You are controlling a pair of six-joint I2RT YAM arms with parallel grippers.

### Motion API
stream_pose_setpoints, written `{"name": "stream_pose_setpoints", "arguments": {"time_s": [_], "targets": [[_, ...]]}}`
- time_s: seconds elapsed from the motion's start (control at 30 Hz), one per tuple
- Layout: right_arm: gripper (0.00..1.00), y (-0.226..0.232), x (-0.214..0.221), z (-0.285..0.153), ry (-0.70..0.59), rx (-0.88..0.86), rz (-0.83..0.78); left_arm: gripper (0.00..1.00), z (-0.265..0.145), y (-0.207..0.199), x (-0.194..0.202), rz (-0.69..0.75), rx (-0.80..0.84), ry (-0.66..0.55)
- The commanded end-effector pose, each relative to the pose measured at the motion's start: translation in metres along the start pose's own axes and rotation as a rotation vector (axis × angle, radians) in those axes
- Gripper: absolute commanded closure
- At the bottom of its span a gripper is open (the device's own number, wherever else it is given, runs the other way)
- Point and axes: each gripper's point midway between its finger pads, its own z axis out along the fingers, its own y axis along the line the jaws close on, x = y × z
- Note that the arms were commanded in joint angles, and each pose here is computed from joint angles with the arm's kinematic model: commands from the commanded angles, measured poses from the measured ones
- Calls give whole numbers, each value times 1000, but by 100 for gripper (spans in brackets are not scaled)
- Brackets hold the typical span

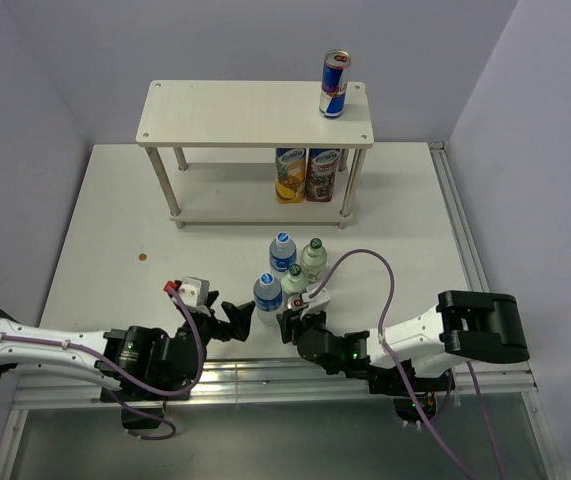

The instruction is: Place and organize the beverage onto the shelf

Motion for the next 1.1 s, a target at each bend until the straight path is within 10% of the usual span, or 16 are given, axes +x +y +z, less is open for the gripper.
{"name": "stream_pose_setpoints", "arguments": {"time_s": [0.0, 0.07, 0.5, 1.07], "targets": [[69, 3, -30, 2, -95, 33, 68, 1, 1, -2, -1, -15, 11, -3], [100, -2, -38, -3, -99, 75, 69, 1, 1, -2, -1, -17, 10, -2], [100, 36, -200, -80, -204, 110, 51, 1, 3, -4, 0, -23, 28, -10], [100, 17, -442, 20, -378, 180, -43, 1, 19, 3, 3, 15, 26, 21]]}}
